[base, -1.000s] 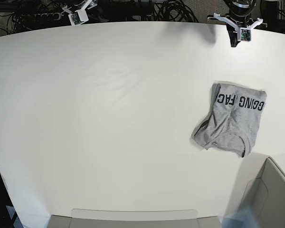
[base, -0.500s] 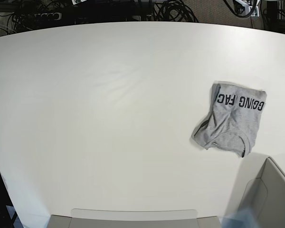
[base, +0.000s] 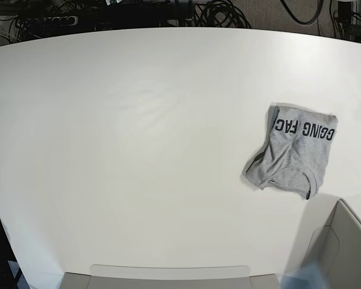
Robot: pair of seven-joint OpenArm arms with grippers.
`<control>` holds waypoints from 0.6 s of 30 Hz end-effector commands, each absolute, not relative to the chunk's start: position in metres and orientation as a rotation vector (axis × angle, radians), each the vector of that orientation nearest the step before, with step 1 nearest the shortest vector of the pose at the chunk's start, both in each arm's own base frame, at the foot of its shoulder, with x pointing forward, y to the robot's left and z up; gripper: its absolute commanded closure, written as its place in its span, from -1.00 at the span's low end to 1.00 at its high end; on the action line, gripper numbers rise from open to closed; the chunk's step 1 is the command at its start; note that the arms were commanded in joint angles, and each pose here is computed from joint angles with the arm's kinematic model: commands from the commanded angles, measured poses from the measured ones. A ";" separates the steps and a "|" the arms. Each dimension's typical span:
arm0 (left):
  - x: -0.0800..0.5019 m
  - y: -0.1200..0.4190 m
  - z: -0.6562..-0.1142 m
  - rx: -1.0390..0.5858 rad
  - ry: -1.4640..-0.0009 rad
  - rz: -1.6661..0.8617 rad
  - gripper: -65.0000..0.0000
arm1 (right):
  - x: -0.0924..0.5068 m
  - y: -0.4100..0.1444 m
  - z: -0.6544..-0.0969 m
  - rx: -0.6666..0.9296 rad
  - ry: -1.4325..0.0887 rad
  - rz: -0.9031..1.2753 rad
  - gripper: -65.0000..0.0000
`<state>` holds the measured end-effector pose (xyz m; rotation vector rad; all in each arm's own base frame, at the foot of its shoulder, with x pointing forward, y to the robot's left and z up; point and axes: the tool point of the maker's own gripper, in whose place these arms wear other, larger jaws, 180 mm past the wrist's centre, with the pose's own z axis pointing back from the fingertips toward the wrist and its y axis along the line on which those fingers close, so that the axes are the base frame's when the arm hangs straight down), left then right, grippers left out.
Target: Fold the T-shirt properly
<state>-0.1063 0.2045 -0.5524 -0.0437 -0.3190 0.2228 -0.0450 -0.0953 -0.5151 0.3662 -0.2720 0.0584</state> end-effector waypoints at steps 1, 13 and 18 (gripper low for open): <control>-0.112 0.212 -0.555 -0.037 -0.302 0.211 1.00 | -0.048 -0.094 -0.518 0.378 -0.264 0.048 1.00; -0.149 0.218 -0.621 0.063 -0.130 0.228 1.00 | -0.082 -0.154 -0.612 0.291 -0.091 -0.030 1.00; -0.145 0.220 -0.631 0.109 -0.093 0.191 1.00 | -0.097 -0.210 -0.632 0.198 -0.043 -0.147 1.00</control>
